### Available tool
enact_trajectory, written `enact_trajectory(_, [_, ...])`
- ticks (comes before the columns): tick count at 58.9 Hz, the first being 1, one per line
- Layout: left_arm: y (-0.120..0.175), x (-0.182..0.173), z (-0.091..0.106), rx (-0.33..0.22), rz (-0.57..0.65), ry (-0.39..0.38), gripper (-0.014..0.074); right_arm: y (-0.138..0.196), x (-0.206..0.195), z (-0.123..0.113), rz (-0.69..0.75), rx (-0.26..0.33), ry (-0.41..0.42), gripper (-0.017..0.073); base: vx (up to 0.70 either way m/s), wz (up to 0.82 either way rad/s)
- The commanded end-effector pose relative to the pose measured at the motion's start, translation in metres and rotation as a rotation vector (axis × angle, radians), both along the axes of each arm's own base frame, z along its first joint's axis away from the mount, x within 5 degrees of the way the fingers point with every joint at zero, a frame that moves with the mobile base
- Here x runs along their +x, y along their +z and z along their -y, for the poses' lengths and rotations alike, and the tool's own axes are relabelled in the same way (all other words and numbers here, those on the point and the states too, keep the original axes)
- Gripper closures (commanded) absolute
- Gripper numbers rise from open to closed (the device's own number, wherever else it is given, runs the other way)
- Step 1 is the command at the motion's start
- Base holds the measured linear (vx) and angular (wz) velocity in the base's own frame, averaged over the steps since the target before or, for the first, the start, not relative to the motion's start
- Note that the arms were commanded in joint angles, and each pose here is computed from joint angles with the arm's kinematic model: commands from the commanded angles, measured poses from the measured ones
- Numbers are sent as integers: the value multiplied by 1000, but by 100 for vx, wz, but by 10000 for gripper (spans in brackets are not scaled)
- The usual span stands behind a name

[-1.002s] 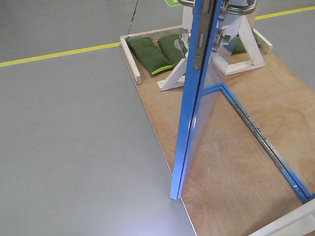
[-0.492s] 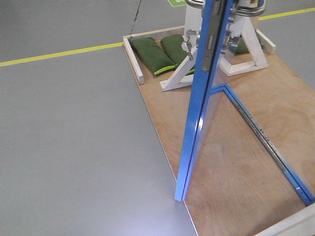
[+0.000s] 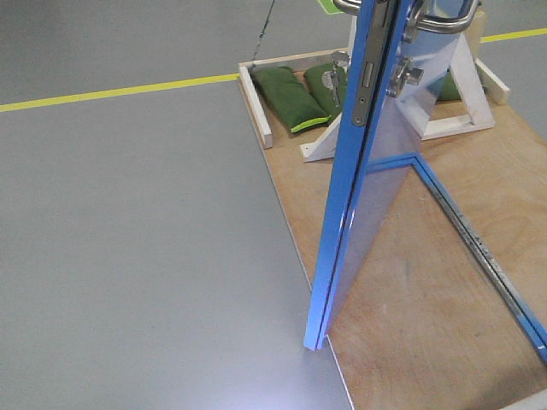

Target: Move to blue door and open it

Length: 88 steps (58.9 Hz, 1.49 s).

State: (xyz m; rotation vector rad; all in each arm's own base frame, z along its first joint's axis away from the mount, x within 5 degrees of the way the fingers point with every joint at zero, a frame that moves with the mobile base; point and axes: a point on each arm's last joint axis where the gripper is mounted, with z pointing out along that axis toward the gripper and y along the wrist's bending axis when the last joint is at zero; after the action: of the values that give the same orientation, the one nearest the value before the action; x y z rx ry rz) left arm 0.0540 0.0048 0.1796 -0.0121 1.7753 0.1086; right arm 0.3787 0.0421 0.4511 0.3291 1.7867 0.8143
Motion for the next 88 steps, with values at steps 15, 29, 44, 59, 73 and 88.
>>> enact_trajectory(15, [8, 1, 0, -3, 92, -1, 524, 28, -14, -4, 89, 42, 2, 557, 3, 13])
enact_trajectory(29, [8, 1, 0, -3, 92, -1, 524, 28, -14, -4, 89, 42, 2, 557, 3, 9])
enact_trajectory(44, [8, 1, 0, -3, 92, -1, 524, 27, -14, -4, 89, 41, 1, 557, 5, 13])
enact_trajectory(59, [8, 1, 0, -3, 92, -1, 524, 27, -14, -4, 89, 41, 1, 557, 7, 15])
enact_trajectory(73, [8, 1, 0, -3, 92, -1, 524, 27, -14, -4, 89, 41, 1, 557, 7, 13])
enact_trajectory(88, [8, 1, 0, -3, 92, -1, 524, 27, -14, -4, 89, 41, 2, 557, 8, 11])
